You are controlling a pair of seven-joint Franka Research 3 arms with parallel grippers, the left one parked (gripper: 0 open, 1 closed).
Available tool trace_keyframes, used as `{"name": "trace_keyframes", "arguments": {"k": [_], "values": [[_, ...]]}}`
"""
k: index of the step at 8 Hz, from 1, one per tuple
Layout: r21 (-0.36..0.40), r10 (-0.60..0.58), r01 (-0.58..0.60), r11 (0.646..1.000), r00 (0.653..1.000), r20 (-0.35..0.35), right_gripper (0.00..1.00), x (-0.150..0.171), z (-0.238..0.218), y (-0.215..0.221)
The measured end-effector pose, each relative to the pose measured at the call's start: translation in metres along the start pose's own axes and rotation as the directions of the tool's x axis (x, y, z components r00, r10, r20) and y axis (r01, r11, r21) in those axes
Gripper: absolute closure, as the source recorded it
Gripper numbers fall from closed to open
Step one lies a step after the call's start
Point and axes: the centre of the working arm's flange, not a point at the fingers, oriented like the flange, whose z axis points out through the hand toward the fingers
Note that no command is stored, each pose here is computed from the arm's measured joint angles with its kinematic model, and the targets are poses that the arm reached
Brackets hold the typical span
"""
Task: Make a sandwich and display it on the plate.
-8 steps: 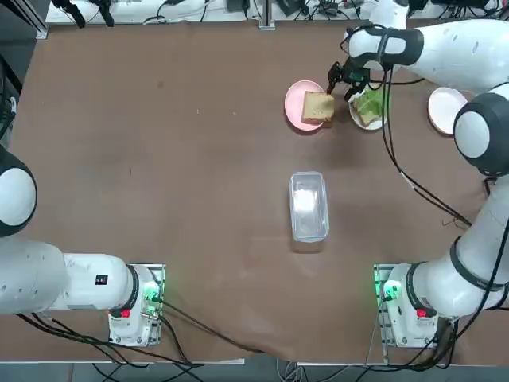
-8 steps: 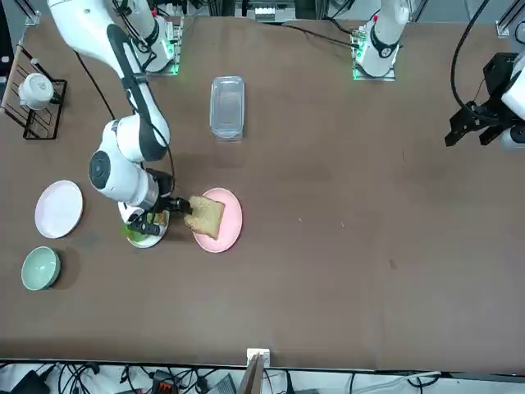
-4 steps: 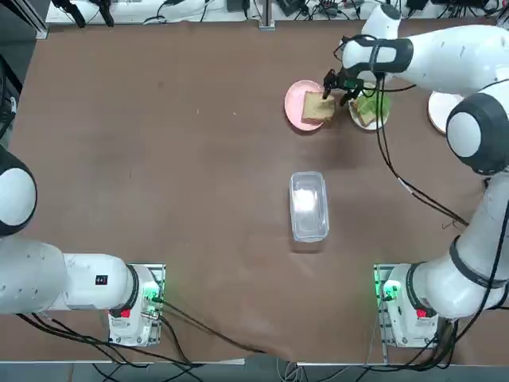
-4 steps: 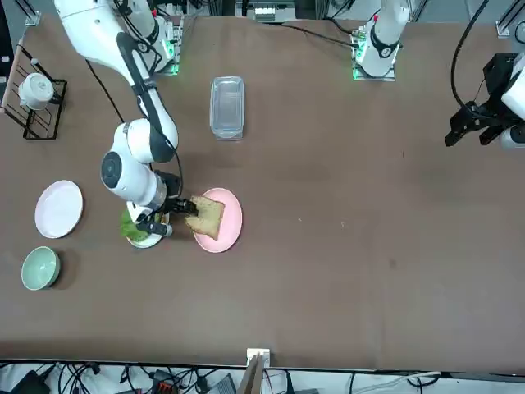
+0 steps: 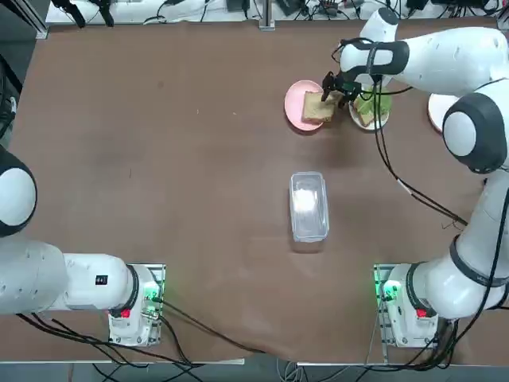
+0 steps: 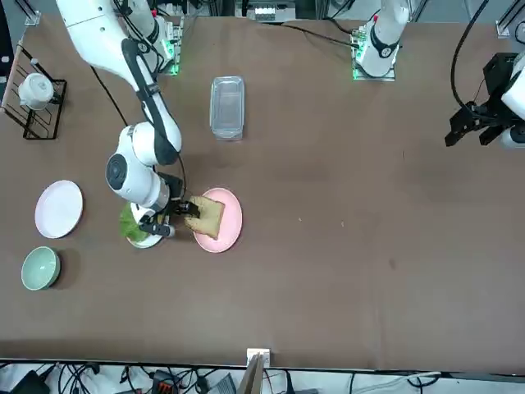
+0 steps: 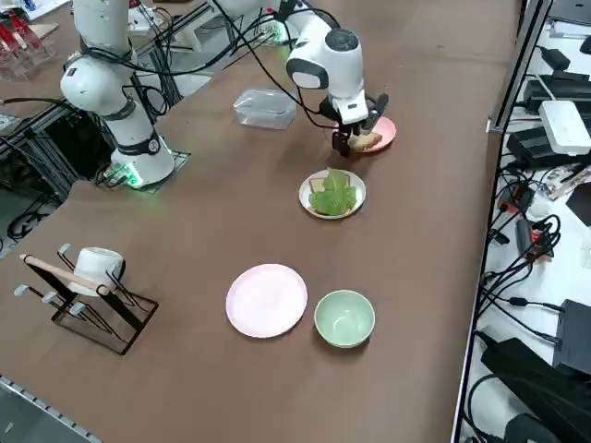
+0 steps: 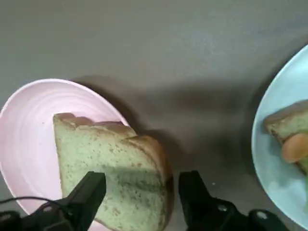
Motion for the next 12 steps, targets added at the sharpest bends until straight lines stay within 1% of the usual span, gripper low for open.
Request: {"name": "trace_keyframes", "arguments": {"k": [2,3,4,5,6,7,9,12], "values": [[0.003,0.002,-0.002,1.000,1.000,0.001,0.21,-0.001,0.001,-0.002],[0.002,0.002,-0.002,1.000,1.000,0.001,0.31,-0.002,0.001,-0.003],[0.002,0.002,-0.002,1.000,1.000,0.001,0.44,-0.002,0.001,-0.003],[0.003,0.001,-0.001,1.000,1.000,0.001,0.52,-0.002,0.001,-0.003],[0.003,0.000,0.000,1.000,1.000,0.001,0.74,-0.002,0.001,-0.004],[0.003,-0.002,0.002,1.000,1.000,0.008,0.80,-0.003,-0.001,-0.005],[0.003,-0.007,0.007,1.000,1.000,0.029,0.97,-0.005,-0.009,-0.008],[0.012,-0.012,0.012,1.000,1.000,0.017,0.97,-0.004,-0.029,-0.011]]}}
